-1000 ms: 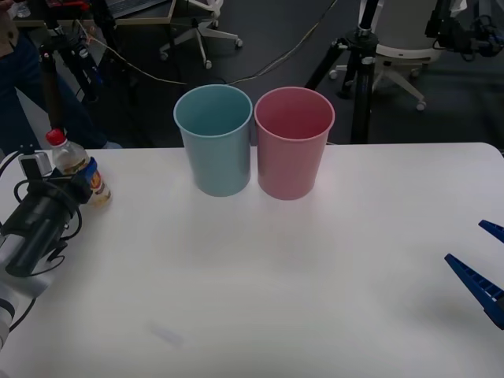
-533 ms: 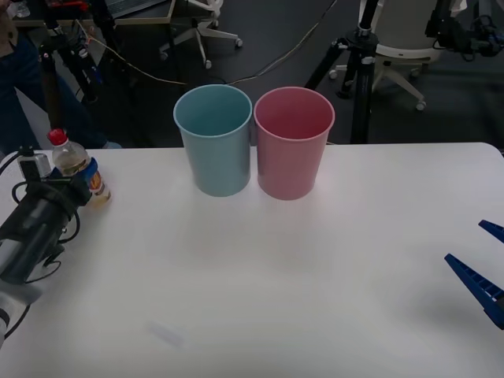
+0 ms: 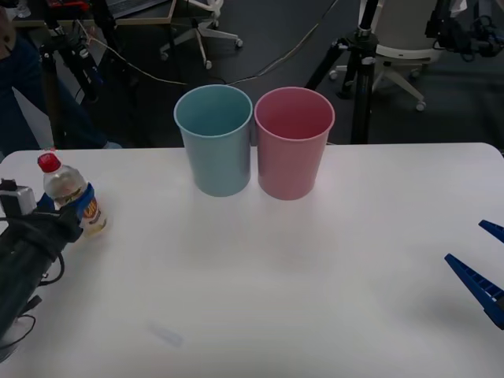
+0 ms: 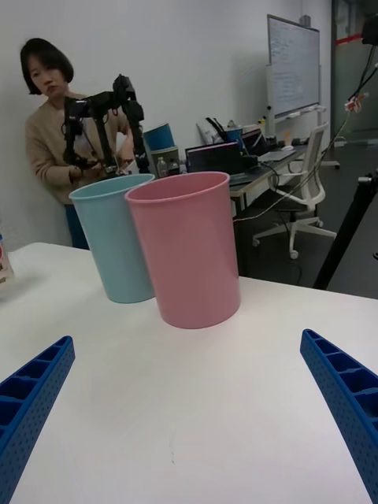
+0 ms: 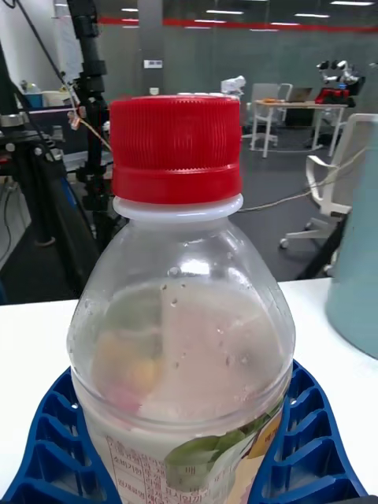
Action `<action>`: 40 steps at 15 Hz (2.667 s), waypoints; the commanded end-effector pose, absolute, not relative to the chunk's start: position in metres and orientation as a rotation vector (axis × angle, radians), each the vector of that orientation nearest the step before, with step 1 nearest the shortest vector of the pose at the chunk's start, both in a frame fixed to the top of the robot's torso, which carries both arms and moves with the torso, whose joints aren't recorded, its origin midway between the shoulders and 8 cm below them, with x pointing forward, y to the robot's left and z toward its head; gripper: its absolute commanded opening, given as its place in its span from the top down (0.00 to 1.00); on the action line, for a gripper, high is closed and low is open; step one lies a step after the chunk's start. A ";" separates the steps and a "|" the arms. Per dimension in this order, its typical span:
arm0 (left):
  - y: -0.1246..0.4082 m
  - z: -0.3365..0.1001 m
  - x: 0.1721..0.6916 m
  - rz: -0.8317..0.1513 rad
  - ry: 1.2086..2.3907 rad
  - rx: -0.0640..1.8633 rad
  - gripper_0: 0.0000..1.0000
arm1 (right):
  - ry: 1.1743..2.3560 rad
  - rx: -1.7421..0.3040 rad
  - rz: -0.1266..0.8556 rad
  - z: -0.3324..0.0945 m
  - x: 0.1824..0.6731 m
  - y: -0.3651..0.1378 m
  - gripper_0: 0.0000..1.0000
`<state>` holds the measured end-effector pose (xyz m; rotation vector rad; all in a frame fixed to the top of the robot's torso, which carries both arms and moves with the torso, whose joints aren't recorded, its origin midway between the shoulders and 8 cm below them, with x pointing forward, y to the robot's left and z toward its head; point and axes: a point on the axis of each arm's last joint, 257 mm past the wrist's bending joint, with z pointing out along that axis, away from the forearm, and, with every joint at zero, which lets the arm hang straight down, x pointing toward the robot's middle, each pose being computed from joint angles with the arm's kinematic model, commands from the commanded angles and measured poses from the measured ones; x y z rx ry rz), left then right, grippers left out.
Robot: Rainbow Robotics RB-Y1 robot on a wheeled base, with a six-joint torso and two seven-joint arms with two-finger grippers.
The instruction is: Grasp the object on the table and drop it into the matching bin: aluminum can to the light blue bin, PET bottle to the pink bin.
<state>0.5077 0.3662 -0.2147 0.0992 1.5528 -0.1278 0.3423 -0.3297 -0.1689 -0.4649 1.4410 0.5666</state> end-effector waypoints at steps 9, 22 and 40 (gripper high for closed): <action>0.294 -0.185 0.396 -0.388 1.516 0.528 1.00 | 1.441 -0.465 0.567 -0.169 0.342 -0.330 0.00; 0.177 -0.061 0.352 -0.652 1.320 0.841 1.00 | 1.441 -0.465 0.567 -0.169 0.342 -0.330 0.00; 0.052 0.049 0.502 -0.784 1.307 0.832 1.00 | 1.441 -0.465 0.567 -0.169 0.342 -0.330 0.00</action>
